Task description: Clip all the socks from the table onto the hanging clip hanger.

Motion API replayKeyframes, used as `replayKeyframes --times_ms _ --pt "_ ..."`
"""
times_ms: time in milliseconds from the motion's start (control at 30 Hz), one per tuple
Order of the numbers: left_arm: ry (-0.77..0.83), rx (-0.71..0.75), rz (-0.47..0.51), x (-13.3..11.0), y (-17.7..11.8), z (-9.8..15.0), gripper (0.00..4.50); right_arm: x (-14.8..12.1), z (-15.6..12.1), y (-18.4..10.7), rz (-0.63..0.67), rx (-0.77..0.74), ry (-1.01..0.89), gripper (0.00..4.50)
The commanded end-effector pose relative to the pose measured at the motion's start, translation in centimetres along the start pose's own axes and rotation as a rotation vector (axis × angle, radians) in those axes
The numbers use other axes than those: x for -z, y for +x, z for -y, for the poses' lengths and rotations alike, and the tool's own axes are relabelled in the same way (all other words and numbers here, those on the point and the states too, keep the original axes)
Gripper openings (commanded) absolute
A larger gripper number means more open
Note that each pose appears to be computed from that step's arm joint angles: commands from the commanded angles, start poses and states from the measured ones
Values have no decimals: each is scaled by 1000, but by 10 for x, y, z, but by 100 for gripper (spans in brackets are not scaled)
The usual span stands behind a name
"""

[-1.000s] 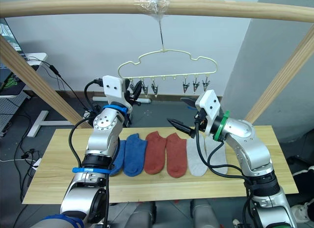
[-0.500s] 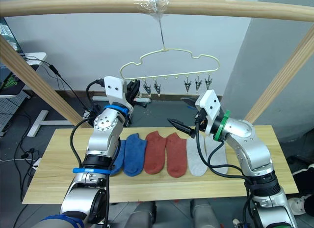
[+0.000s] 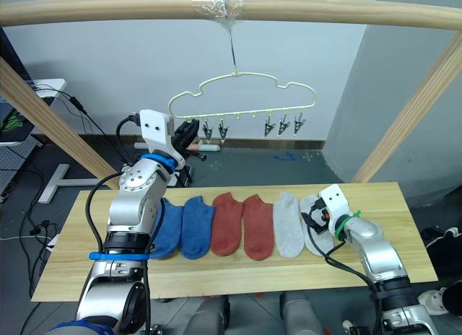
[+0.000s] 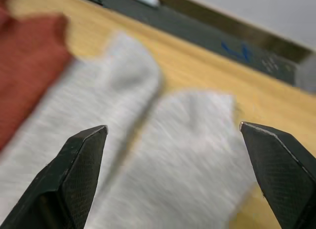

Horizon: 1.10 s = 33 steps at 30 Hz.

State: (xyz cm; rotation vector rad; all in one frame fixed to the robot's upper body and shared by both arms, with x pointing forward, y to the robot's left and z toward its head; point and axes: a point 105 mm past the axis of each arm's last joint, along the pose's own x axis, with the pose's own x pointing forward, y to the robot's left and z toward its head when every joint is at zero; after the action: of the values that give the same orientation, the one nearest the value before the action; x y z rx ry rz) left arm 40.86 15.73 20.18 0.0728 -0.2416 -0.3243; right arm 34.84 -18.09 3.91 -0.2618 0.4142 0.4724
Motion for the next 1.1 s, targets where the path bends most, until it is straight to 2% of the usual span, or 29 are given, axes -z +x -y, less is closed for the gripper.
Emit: replayKeyframes --times_ms 33,367,500,867,933,1033,1100 --pt "10 8 23 -7 -4 3 2 12 13 7 -38 10 30 450" --pt "17 -3 20 -9 -5 0 2 40 18 17 -137 0 30 450" --pt "22 -5 18 -9 -6 -1 0 54 13 16 -177 -21 28 363" --pt "-5 8 -6 -6 -10 -6 0 57 14 -1 -152 -54 -109 1" --pt "-65 15 -26 -3 -11 -7 0 48 13 -5 -113 -76 -143 1" --pt "-297 18 -70 2 -14 -9 0 18 7 -15 -2 -134 -266 1" --pt "-469 27 -113 6 -17 -9 0 -6 -11 -18 76 -214 -281 1"
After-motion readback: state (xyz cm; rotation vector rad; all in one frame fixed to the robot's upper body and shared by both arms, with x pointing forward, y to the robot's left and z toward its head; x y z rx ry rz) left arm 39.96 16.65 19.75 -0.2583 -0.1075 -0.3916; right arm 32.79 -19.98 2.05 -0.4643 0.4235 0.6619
